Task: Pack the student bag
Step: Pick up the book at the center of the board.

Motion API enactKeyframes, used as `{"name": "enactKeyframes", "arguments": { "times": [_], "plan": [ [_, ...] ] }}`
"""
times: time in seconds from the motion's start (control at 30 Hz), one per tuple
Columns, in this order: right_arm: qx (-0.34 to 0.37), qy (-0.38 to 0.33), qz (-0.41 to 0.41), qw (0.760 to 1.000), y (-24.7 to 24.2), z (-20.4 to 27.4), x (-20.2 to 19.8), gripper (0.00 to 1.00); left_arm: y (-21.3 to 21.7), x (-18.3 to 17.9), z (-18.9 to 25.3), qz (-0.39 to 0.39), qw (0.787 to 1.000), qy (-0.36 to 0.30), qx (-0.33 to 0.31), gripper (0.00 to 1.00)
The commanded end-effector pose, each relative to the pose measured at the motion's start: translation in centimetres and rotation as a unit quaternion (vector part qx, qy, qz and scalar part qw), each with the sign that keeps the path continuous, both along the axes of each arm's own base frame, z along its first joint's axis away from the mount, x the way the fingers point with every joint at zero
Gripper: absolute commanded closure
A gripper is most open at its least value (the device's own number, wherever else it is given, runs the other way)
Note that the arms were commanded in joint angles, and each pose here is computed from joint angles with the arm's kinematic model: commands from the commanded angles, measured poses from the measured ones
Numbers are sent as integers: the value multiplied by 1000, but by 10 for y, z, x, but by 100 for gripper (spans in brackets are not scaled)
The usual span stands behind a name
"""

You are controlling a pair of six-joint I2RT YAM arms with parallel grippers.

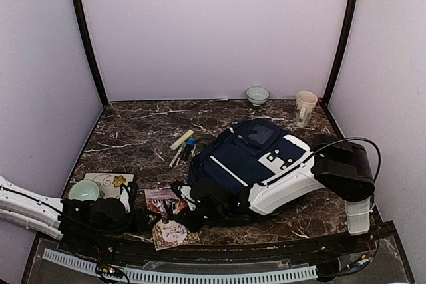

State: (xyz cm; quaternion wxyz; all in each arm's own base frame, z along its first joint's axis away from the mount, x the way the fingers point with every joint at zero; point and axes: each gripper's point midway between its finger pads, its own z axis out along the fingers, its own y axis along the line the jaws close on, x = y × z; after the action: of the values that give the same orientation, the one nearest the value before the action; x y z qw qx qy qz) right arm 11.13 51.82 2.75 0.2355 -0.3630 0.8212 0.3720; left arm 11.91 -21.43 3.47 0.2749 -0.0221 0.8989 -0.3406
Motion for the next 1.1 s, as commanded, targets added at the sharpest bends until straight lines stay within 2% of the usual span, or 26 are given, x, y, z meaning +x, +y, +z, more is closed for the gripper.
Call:
{"name": "enactKeyframes", "arguments": {
  "times": [0.0,0.07,0.17,0.3,0.37,0.73,1.07],
  "plan": [
    [-45,13,-4,999,-16,-32,-6,86,-18,5,19,-7,998,-25,-52,52],
    [-43,14,-3,999,-15,-31,-7,87,-20,6,17,-5,999,-23,-48,54],
    [-41,13,-3,999,-14,-30,-7,87,-23,7,15,-4,998,-25,-49,65],
    [-39,13,-4,999,-16,-28,-7,87,-27,9,14,-5,998,-30,-46,90],
    [-36,12,-5,999,-17,-24,-7,87,-27,10,11,-3,998,-30,-46,100],
    [-14,-22,-10,1000,-12,20,2,85,-20,11,8,-6,999,-36,-4,100],
    [6,-76,-42,996,-42,85,14,78,-10,20,54,-27,993,-114,34,100]
  ]
}}
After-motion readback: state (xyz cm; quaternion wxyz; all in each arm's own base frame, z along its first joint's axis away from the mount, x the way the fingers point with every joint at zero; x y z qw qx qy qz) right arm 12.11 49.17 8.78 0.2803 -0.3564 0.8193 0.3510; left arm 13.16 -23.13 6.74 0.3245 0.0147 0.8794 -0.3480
